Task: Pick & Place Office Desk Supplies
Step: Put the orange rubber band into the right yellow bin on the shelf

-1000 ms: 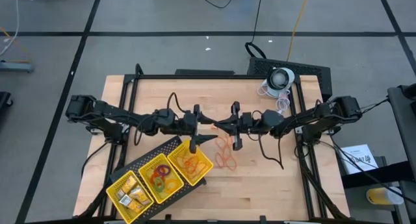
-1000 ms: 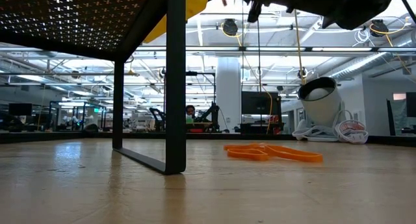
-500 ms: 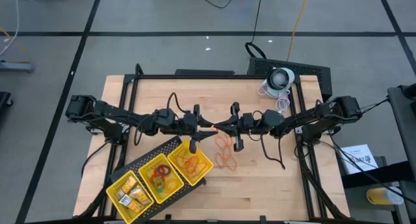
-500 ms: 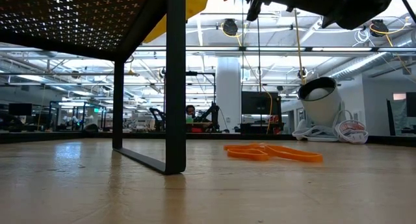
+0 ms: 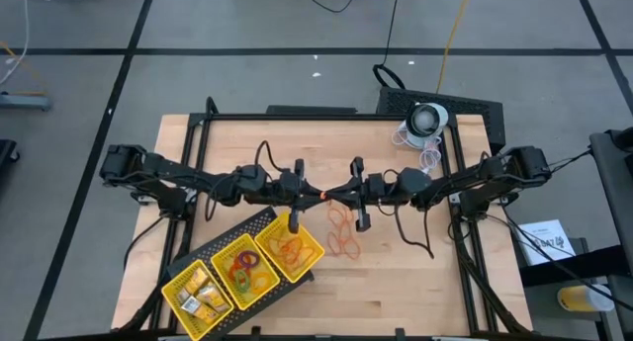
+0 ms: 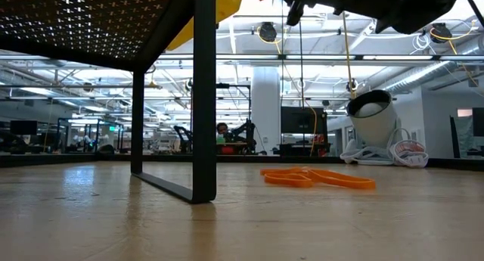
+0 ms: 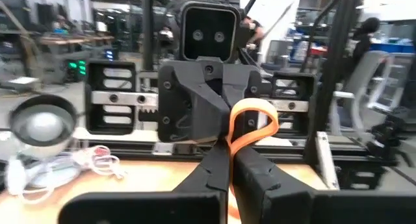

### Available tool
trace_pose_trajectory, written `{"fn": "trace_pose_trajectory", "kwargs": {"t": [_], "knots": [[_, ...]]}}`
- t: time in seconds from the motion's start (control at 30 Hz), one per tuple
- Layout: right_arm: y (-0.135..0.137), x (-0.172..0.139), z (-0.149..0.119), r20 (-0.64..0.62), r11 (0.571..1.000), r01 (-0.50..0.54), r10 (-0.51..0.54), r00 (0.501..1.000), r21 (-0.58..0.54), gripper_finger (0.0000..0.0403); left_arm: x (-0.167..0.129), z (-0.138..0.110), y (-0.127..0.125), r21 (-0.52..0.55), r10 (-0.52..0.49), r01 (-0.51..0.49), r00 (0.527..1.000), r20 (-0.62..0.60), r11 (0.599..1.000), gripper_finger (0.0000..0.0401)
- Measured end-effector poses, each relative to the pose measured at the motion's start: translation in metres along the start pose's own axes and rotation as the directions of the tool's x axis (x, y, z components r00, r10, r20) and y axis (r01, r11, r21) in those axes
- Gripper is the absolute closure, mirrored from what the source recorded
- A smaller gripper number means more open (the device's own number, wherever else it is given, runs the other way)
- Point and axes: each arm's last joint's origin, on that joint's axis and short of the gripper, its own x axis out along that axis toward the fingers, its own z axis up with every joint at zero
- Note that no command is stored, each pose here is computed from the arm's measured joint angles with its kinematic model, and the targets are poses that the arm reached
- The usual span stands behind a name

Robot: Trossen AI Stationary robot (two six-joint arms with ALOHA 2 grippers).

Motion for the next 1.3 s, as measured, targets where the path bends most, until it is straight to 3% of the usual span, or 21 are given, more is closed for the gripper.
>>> {"fn": "trace_pose_trajectory", "kwargs": {"t": [0.23,0.4,0.53,0.7,0.87,1.0,1.13,1.3], "knots": [[0.000,-0.009,0.015,-0.052,0.997,0.005,-0.009,0.999,-0.076,0.0325,-0.005,0.008,-0.008,-0.049,-0.200,0.200,0.980,0.014,0.978,0.0395],[-0.001,-0.021,0.032,-0.123,0.999,0.027,-0.031,0.992,-0.037,0.0251,-0.016,0.021,-0.017,-0.049,-0.294,0.294,0.956,0.009,0.954,0.0395],[-0.001,-0.031,0.040,-0.184,0.999,0.041,-0.042,0.982,-0.014,0.0212,-0.030,0.031,-0.028,-0.065,-0.437,0.434,0.899,-0.033,0.899,0.0397],[-0.001,-0.035,0.042,-0.220,0.999,0.038,-0.035,0.975,0.010,0.0198,-0.046,0.033,-0.043,-0.062,-0.555,0.552,0.821,-0.131,0.831,0.0397],[-0.001,-0.036,0.041,-0.223,0.999,0.037,-0.035,0.974,0.004,0.0206,-0.051,0.022,-0.057,-0.077,-0.577,0.575,0.789,-0.208,0.814,0.0398],[-0.001,-0.036,0.041,-0.223,0.999,0.035,-0.035,0.974,-0.002,0.0213,-0.052,0.014,-0.060,-0.054,-0.500,0.504,0.826,-0.262,0.862,0.0390],[-0.001,-0.036,0.041,-0.223,0.999,0.034,-0.035,0.974,-0.005,0.0215,-0.052,0.014,-0.061,-0.061,-0.428,0.428,0.865,-0.262,0.902,0.0347],[-0.001,-0.036,0.040,-0.235,0.999,0.035,-0.035,0.971,-0.005,0.0212,-0.052,0.012,-0.060,-0.092,-0.402,0.392,0.871,-0.283,0.915,0.0272]]}}
